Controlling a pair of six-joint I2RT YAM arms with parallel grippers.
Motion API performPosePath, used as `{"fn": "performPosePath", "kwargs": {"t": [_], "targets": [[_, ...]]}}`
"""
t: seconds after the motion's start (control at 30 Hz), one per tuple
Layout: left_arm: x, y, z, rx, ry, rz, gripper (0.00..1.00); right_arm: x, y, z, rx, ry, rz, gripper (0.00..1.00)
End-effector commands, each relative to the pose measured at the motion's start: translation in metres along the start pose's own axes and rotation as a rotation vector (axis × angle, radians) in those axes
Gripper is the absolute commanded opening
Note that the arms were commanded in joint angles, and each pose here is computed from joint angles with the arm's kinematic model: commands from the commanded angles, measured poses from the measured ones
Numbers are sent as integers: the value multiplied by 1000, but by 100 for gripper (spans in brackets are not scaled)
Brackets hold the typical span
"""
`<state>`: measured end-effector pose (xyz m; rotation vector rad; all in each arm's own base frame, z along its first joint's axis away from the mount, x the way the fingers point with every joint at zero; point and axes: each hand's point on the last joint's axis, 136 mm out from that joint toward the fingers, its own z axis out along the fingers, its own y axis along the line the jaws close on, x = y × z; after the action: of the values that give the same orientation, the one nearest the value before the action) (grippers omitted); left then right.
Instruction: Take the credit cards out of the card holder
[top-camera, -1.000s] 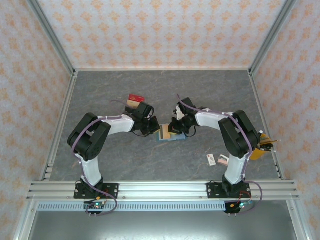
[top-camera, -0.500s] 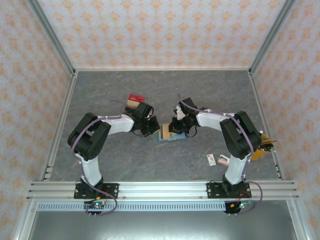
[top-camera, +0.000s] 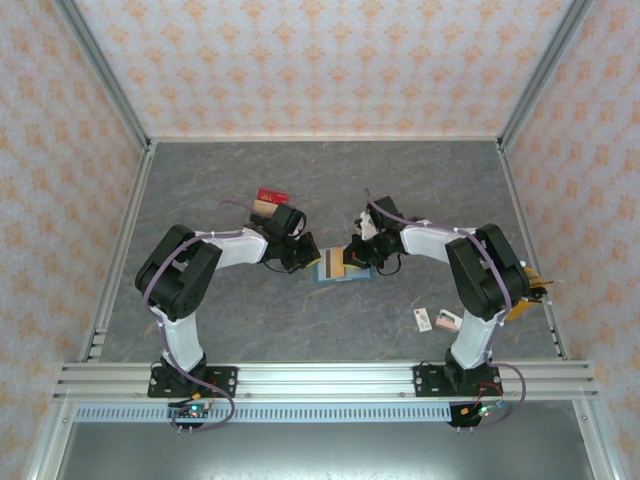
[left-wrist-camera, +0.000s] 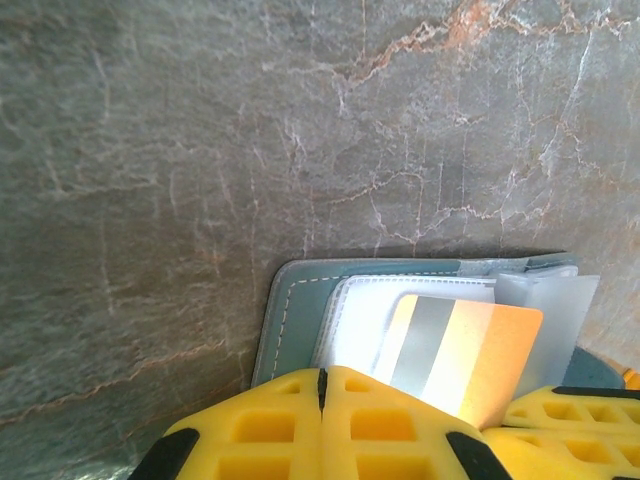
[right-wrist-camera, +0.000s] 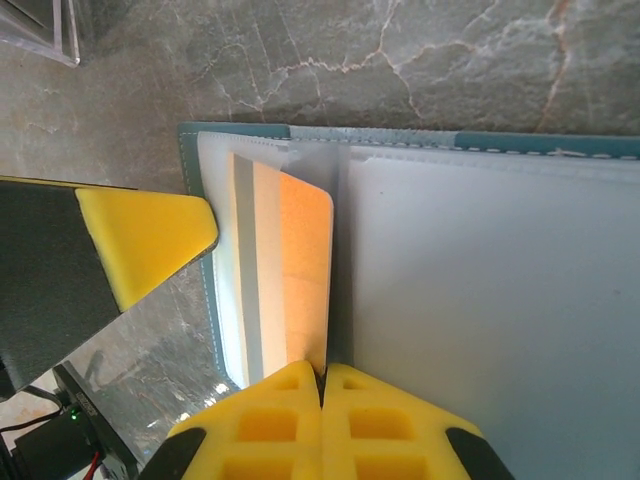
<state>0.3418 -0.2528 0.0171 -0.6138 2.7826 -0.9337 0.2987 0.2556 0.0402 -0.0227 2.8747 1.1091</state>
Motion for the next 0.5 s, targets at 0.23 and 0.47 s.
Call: {"fn": "performPosePath", "kwargs": {"t": [0.23,0.47], "targets": [[6,69,10,-222,19,-45,0,1,-9,-28,22,-55,8,0],[-17,5,-27,-66,-64,68,20,0,17,-59,-47,-123,-77,0]]}}
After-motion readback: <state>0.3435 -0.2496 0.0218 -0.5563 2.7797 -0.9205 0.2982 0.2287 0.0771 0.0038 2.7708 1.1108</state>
